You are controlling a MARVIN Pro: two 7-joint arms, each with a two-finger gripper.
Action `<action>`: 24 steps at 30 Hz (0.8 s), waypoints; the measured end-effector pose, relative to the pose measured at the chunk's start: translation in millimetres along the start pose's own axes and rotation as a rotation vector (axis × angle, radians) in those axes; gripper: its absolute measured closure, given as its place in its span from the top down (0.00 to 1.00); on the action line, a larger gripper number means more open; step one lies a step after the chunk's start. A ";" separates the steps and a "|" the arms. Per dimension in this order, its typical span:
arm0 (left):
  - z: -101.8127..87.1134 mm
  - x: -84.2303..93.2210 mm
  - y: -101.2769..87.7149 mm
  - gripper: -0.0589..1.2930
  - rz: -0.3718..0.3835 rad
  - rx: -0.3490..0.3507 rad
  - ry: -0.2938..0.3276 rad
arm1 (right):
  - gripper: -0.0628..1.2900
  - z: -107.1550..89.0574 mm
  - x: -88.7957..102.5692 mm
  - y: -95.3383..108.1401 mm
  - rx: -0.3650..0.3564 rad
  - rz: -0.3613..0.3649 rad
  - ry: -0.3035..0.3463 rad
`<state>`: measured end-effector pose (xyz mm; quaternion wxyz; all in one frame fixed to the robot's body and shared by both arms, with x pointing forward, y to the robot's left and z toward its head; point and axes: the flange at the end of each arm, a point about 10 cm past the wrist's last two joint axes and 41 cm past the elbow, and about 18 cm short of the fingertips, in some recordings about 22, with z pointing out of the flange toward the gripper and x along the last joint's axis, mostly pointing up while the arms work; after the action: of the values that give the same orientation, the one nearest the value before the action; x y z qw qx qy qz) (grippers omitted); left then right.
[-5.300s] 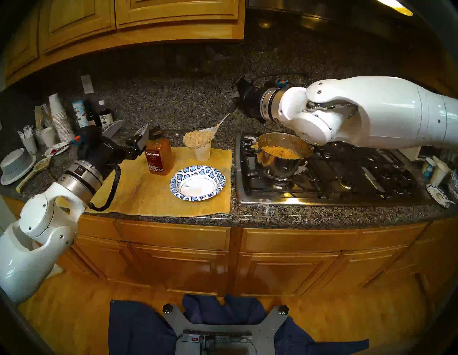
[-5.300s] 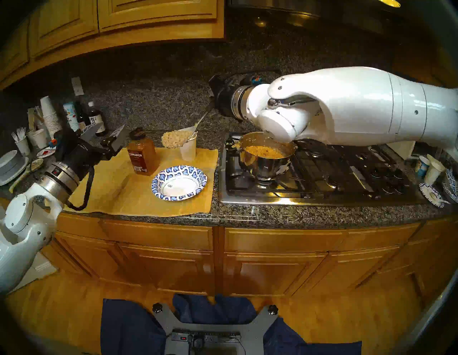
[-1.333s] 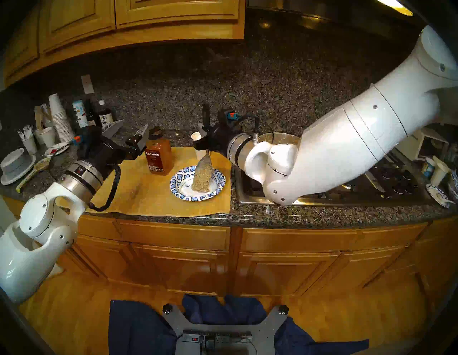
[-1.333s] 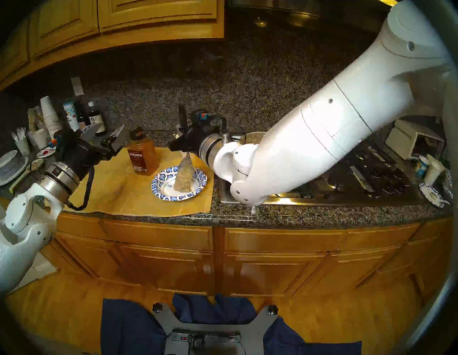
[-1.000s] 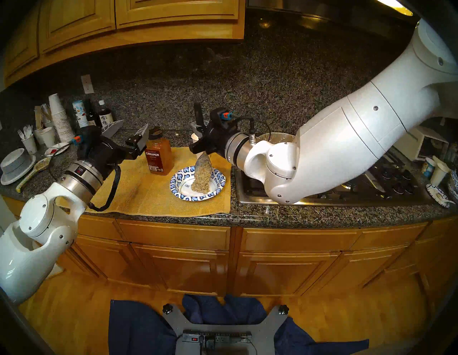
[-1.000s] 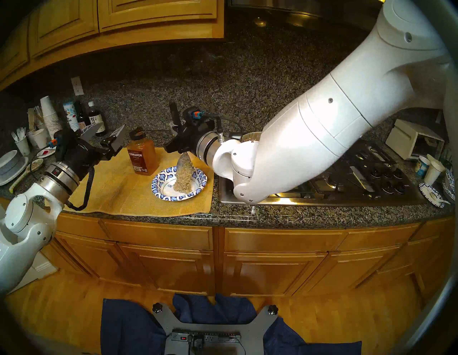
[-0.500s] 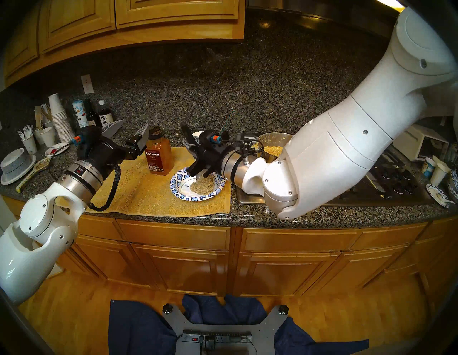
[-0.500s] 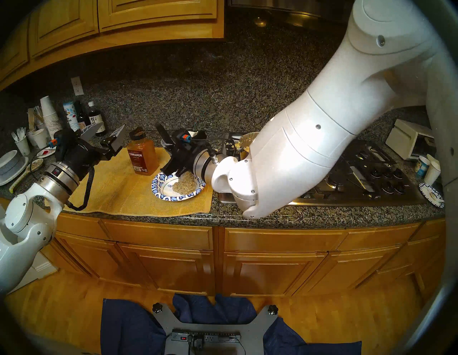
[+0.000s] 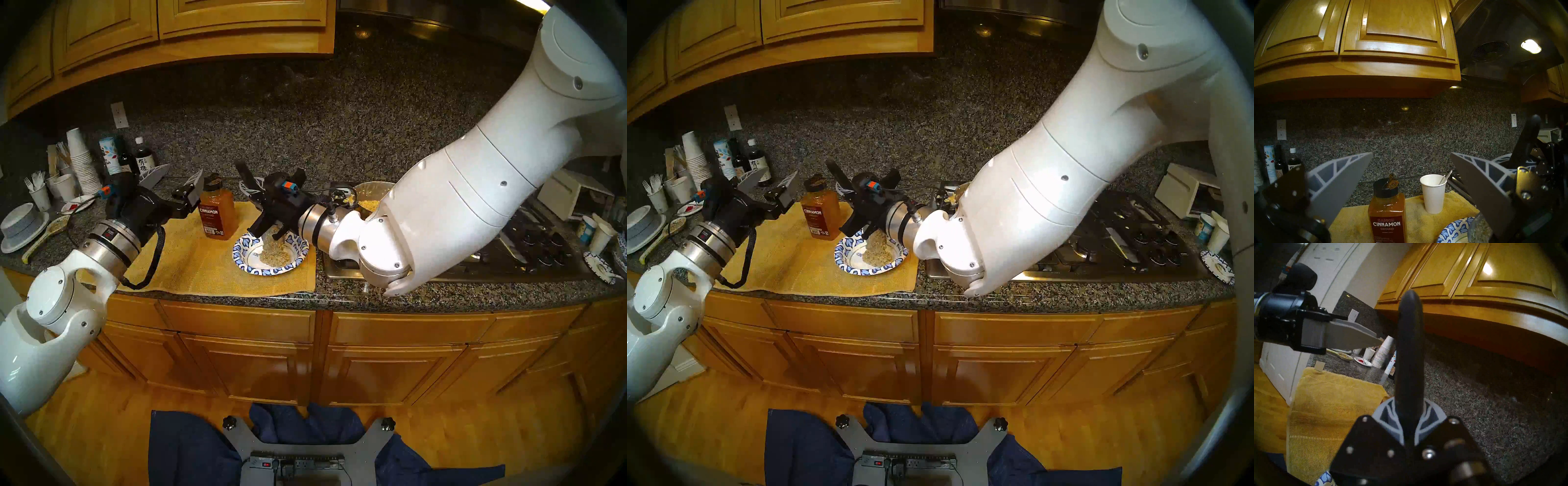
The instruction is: Scoop oatmeal into bowl, add cinnamon, and put a spoon inside bowl
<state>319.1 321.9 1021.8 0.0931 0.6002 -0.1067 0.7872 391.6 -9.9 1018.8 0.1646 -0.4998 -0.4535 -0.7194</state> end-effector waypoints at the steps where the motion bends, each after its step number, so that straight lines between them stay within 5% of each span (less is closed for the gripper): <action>1: 0.0 0.0 0.0 0.96 0.000 0.000 0.000 | 0.05 -0.3 -0.3 -1.6 0.010 -0.002 0.004; 13: 0.0 0.0 0.0 0.96 0.000 0.000 0.000 | 0.05 -4.7 -24.4 -19.7 0.047 -0.034 -0.009; 24: 0.0 0.0 0.0 0.96 0.000 0.000 0.000 | 0.04 -0.7 -22.9 5.4 -0.014 -0.113 0.011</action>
<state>319.1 321.9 1021.8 0.0930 0.6003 -0.1066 0.7872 405.2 -18.3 1001.5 0.1227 -0.4704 -0.4752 -0.7333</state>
